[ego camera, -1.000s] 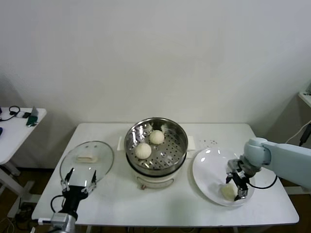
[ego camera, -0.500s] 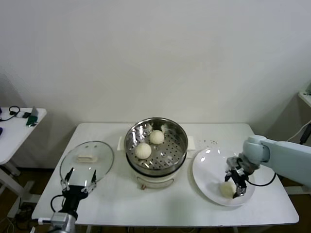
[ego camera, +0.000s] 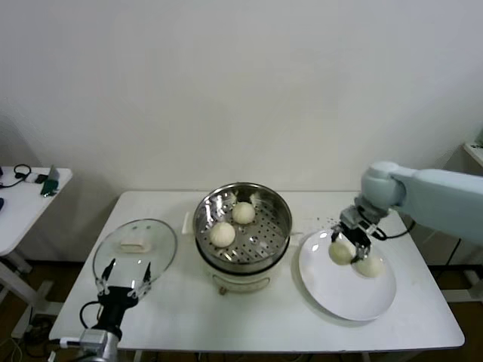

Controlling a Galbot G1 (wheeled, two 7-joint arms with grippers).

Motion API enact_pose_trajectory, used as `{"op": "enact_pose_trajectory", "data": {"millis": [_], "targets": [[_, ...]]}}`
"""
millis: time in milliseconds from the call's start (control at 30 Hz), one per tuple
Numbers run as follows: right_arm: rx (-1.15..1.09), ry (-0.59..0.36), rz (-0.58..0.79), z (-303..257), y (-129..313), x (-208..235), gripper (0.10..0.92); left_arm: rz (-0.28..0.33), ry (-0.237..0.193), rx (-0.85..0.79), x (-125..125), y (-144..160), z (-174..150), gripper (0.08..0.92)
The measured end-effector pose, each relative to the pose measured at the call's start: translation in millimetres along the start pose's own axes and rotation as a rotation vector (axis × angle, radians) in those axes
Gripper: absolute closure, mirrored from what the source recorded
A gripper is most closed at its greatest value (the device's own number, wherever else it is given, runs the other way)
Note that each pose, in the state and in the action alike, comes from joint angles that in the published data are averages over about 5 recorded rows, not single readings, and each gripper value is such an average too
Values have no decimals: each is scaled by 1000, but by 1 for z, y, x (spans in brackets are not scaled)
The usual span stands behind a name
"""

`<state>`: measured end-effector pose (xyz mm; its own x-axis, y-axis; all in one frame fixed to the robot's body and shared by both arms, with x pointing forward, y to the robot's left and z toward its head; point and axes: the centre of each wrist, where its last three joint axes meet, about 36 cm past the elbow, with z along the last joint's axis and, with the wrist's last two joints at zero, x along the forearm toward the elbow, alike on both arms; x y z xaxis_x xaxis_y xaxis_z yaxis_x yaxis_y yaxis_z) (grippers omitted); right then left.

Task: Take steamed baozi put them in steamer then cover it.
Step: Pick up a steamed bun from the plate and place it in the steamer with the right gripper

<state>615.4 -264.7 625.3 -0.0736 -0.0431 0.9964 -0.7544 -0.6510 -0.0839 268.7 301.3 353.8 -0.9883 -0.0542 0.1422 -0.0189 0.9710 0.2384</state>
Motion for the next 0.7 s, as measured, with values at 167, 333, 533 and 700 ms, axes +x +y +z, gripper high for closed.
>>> {"op": "enact_pose_trajectory", "data": {"millis": [167, 333, 533, 700], "targets": [[181, 40, 38, -31, -38, 46, 301, 3, 0, 2, 0, -2, 0, 177], [348, 70, 46, -67, -72, 71, 301, 2, 1, 6, 1, -2, 0, 177], [507, 89, 39, -110, -108, 75, 301, -1, 7, 9, 3, -2, 2, 177], [610, 84, 18, -143, -134, 59, 301, 2, 17, 4, 6, 0, 4, 177]]}}
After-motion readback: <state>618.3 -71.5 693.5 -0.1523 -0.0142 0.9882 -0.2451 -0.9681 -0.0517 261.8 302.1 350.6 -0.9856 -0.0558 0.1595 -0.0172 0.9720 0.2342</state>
